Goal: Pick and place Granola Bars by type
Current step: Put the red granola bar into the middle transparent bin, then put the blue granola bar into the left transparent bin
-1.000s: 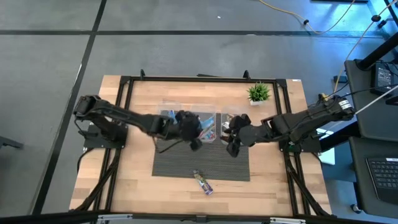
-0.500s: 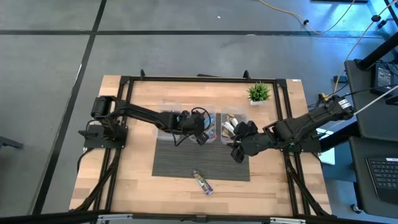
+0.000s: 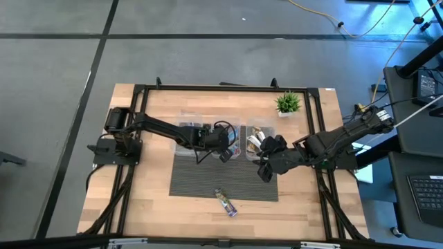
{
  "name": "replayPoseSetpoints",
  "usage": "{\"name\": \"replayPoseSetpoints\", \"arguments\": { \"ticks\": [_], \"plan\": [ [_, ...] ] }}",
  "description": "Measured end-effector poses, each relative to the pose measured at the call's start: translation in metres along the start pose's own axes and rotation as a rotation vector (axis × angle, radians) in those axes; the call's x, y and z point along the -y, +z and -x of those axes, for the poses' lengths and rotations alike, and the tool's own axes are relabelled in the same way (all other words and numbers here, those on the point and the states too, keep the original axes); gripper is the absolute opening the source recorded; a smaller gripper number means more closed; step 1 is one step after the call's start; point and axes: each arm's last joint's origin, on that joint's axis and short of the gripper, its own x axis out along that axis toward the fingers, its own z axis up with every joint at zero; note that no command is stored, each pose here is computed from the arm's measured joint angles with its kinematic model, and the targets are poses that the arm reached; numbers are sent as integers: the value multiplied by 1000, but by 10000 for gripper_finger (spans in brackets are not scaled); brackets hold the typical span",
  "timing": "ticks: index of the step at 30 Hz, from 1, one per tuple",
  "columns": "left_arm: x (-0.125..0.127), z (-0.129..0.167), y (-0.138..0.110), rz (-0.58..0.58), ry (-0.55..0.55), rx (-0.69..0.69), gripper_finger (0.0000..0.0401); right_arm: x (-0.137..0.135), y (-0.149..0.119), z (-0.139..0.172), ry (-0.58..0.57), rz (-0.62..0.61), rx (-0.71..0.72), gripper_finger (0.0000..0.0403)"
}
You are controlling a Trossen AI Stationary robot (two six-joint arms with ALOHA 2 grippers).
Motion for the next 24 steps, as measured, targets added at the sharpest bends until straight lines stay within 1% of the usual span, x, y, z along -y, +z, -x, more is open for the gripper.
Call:
{"name": "replayPoseSetpoints", "arguments": {
  "ticks": [4,8,10,14,16,19,22,24],
  "plan": [
    [0,0,0,0,-6,-6,86,0,0,0,1,3,-3,163],
    [1,1,0,-17,1,1,117,0,0,0,4,6,-7,163],
    [0,4,2,-83,8,13,131,0,0,0,2,7,-9,163],
    [4,21,12,-201,-69,68,150,1,-1,0,3,12,-24,163],
    [8,34,16,-278,-148,88,154,1,-2,0,9,14,-36,163],
    [18,54,16,-462,-327,90,157,1,-3,0,14,18,-52,163],
    [32,73,9,-661,-549,93,156,1,-3,0,16,20,-59,163],
    [44,81,-3,-757,-666,84,155,1,-3,0,16,21,-59,163]
  ]
}}
